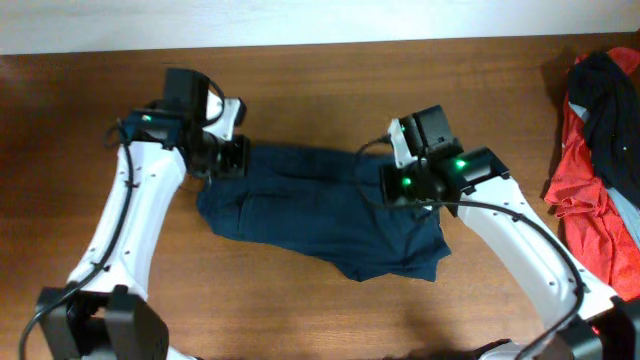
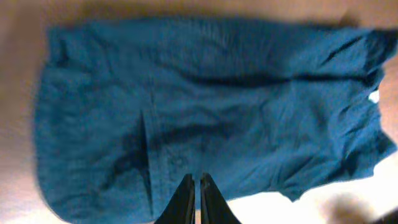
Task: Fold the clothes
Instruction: 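Grasp the top edge and fold the right half toward the left gripper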
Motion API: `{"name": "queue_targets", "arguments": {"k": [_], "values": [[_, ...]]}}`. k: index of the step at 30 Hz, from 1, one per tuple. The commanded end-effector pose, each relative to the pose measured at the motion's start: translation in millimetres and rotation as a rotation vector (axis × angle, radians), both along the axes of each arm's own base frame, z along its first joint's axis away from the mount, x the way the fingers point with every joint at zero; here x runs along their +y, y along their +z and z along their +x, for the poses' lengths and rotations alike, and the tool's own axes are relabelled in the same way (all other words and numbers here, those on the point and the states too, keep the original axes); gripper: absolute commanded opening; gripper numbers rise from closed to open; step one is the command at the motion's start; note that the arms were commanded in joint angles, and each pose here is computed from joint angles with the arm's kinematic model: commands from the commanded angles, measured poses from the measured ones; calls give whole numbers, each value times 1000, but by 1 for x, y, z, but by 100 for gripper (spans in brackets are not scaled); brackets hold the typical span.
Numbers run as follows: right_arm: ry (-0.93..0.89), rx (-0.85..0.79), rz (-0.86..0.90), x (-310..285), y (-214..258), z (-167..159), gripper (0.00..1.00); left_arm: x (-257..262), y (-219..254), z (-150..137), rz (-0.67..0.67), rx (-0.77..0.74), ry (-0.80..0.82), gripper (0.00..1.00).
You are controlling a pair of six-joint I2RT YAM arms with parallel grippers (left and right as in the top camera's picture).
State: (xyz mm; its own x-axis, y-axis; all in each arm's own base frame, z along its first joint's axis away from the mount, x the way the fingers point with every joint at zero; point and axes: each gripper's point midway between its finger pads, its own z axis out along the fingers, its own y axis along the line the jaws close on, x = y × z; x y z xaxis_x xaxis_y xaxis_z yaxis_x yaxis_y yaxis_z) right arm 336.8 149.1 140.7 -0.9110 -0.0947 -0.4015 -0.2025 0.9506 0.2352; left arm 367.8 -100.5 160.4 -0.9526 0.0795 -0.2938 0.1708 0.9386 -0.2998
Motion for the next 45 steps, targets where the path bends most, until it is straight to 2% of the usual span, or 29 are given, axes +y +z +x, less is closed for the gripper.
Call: {"name": "queue_targets", "arguments": {"k": [1,5,13,18,25,28,32,34,37,42,45], "values": [[52,4,63,21,-19,15,4,-4,-50,-20,-24,124,79,6],[115,40,172,48,-47,29,4,-1,-91,-40,-26,194,141,5],[422,115,526,116,-71,15,4,14,-139,-49,43,153,166,5],[560,103,571,132,-75,-1,4,34,-162,-57,146,134,200,5],[679,104,565,160,-75,-28,4,32,-164,-47,124,102,252,5],[701,106,497,170,-86,-37,4,32,-163,-43,119,84,253,5],[582,125,266,162,-128,-28,4,32,-163,-43,119,83,253,5],[438,131,107,141,-154,-13,5,32,-163,-43,119,83,253,5],[222,152,-20,106,-174,6,8,32,-163,-45,122,94,252,5],[-88,230,-35,44,-177,31,4,33,-165,-50,129,112,251,5],[-187,275,-32,8,-179,38,4,34,-165,-49,132,111,254,5]]}}
